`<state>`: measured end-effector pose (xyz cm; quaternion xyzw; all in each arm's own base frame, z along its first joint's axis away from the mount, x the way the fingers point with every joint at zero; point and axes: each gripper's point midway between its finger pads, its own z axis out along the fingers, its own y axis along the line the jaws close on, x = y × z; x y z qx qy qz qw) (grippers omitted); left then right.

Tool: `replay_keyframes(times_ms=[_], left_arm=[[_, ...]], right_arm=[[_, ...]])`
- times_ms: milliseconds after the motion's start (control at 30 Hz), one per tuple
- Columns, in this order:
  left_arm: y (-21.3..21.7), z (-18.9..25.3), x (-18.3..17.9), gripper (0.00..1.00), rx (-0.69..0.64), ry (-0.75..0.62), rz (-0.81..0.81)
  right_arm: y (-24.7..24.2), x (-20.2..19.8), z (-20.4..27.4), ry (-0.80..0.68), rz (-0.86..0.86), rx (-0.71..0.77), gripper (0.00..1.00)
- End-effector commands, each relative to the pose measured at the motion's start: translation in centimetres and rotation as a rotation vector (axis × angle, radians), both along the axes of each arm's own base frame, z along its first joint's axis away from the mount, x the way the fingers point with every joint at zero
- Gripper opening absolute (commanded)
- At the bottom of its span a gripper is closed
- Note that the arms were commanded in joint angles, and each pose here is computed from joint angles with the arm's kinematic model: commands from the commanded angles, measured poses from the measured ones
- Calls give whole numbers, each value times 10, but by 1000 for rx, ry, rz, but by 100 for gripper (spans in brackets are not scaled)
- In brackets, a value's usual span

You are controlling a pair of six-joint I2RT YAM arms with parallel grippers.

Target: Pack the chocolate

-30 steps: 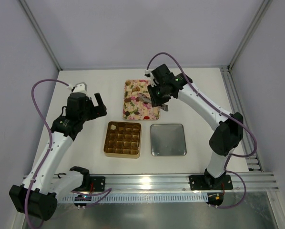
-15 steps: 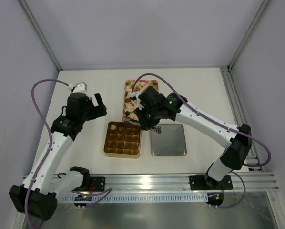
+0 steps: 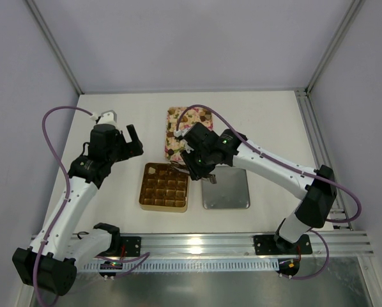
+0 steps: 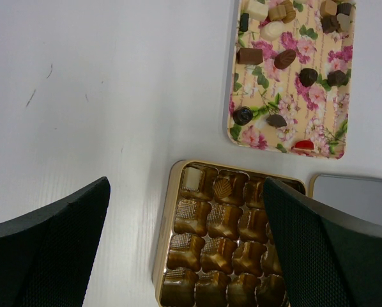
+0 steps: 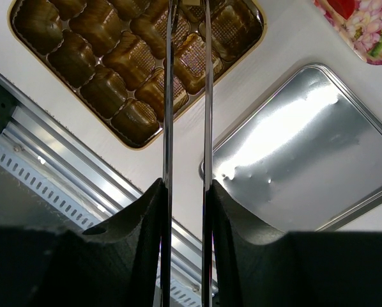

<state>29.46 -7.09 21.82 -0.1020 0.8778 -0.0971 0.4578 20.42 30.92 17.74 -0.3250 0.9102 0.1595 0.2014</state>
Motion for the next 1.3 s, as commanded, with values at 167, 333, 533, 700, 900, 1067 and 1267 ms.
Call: replay_keyframes(times_ms=[167, 333, 533, 700, 900, 1067, 1267], left_arm=[[1, 7, 1, 100, -4, -25, 5], [1, 7, 1, 100, -2, -25, 6], [1, 6, 1, 100, -3, -23, 5], [2, 6, 0, 100, -2, -25, 9], [2, 6, 1, 100, 0, -24, 8], [2, 5, 1, 100, 1, -21, 10], [2, 4, 1, 100, 3, -18, 8]], right_arm=[[10, 4, 9, -36, 1, 32, 39], [10, 5, 10, -38, 4, 33, 42], [3, 21, 28, -109, -47, 34, 42], [-16, 52, 49, -151, -121, 58, 42], [-49, 104, 48, -178, -260, 21, 42], [-57, 136, 32, -170, -321, -10, 42], [-49, 157, 5, -130, -332, -48, 43]])
